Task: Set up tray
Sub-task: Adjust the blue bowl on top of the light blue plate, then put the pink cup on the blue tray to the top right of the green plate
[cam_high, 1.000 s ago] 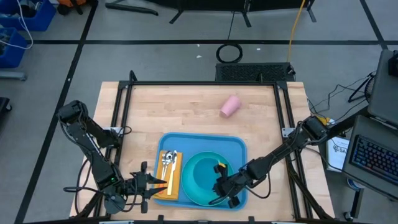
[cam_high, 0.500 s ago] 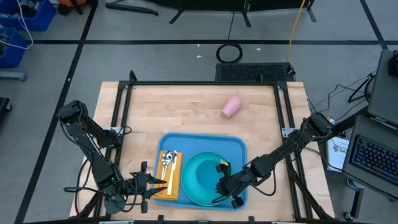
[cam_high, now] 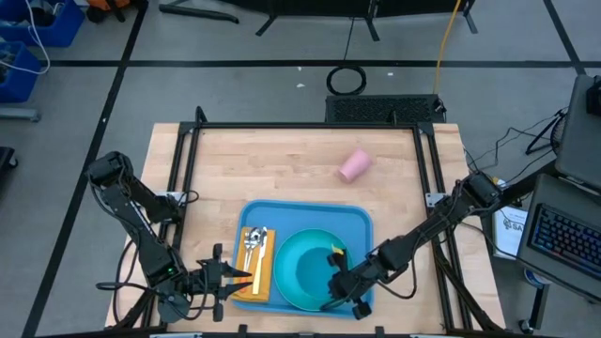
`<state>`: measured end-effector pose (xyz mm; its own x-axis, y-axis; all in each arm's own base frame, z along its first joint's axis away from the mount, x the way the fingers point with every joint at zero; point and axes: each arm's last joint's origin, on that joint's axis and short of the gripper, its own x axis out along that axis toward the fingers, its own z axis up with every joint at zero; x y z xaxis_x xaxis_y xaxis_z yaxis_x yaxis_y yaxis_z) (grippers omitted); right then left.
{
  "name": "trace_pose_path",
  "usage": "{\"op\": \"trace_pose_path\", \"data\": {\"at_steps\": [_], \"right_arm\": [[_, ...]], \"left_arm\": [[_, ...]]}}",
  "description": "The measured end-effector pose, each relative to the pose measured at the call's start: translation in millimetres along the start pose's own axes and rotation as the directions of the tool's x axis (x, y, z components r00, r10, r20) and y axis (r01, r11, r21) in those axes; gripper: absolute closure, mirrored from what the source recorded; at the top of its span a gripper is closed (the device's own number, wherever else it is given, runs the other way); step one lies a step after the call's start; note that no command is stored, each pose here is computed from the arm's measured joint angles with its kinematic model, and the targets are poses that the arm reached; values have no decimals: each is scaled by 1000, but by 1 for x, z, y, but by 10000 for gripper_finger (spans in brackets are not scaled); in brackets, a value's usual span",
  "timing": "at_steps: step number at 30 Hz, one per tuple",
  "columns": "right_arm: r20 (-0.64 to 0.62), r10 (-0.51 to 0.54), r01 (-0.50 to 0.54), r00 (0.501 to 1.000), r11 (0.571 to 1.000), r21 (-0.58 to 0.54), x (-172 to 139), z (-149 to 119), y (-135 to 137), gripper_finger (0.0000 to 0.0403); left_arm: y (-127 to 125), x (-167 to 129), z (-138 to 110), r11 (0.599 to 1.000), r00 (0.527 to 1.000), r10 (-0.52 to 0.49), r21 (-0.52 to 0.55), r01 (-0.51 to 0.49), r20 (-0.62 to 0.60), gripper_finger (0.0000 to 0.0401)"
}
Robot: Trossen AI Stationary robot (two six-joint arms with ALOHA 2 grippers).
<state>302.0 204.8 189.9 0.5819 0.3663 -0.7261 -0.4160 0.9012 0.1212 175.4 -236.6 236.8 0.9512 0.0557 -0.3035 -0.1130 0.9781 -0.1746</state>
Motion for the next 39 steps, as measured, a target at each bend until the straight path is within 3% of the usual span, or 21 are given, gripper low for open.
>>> {"op": "trace_pose_path", "data": {"at_steps": [7,12,17,28,32,39], "right_arm": [[5,-62,61,998,998,18,0,0,-2,278],[20,-105,106,994,994,-34,0,0,-3,249],[28,-148,149,989,987,-58,0,1,-4,247],[117,-60,74,991,990,-118,-5,9,8,248],[212,-71,98,975,988,-118,-28,22,12,254],[285,-257,281,923,959,-43,-93,36,-13,270]], "left_arm": [[0,0,0,1000,1000,0,-2,0,-1,308],[0,0,0,1000,1000,0,-2,0,-1,308],[0,0,0,1000,1000,0,-2,0,-1,308],[0,0,-1,1000,1000,-3,-8,3,-8,308],[0,0,-1,1000,1000,-3,-9,3,-8,308],[0,1,-2,1000,1000,6,-9,-6,-3,308]]}}
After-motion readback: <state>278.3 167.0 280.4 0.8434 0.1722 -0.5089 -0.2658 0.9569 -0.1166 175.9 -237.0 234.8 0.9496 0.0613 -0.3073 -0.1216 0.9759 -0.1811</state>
